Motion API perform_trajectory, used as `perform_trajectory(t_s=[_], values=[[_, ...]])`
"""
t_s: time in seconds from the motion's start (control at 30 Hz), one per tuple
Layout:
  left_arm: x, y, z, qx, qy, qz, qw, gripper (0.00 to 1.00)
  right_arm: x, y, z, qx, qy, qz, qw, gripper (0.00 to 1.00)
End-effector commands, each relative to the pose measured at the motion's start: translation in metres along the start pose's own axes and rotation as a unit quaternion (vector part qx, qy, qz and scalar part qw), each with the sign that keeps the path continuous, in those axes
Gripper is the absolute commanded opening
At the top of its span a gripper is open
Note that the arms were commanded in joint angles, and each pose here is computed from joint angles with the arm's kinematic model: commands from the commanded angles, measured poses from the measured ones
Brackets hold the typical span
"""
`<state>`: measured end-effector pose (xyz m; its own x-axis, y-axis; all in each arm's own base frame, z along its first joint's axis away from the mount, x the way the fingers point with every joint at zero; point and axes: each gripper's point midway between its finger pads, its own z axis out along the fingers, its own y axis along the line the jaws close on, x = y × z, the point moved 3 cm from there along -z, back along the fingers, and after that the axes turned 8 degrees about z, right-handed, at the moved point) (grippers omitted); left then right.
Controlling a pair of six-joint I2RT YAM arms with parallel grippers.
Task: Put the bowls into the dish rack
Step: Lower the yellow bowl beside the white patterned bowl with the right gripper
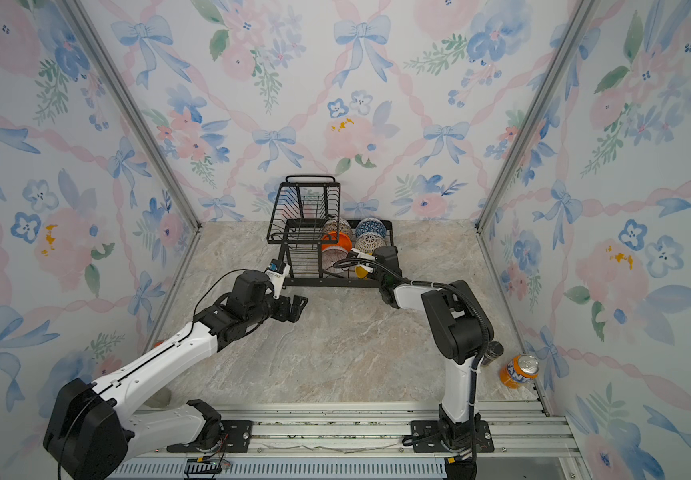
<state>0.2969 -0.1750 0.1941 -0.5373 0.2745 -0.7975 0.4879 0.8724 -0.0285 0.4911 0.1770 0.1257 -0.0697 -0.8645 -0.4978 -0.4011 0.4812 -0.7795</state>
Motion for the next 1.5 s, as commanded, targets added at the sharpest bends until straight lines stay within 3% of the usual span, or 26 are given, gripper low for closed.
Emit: perform_trajectory(t_s=[0.0,0.8,1.1,1.47], values=[[0.006,0.002,-0.003,0.002,0.005,-0.006,1.000,0.98,-0.003,0.030,-0.004,-0.065,0.004,0.019,0.998,0.05],[0.008,0.003,-0.005,0.000,0.004,-0.010,1.000,0.98,-0.010,0.015,-0.008,-0.046,-0.004,0.034,0.998,0.38],[0.009,0.004,-0.007,-0.002,0.004,-0.010,1.000,0.98,-0.013,0.012,-0.017,-0.064,-0.007,0.044,0.997,0.43],[0.003,0.005,-0.008,-0.001,0.000,-0.008,1.000,0.98,-0.012,0.011,-0.025,-0.087,0.006,0.041,0.995,0.61]])
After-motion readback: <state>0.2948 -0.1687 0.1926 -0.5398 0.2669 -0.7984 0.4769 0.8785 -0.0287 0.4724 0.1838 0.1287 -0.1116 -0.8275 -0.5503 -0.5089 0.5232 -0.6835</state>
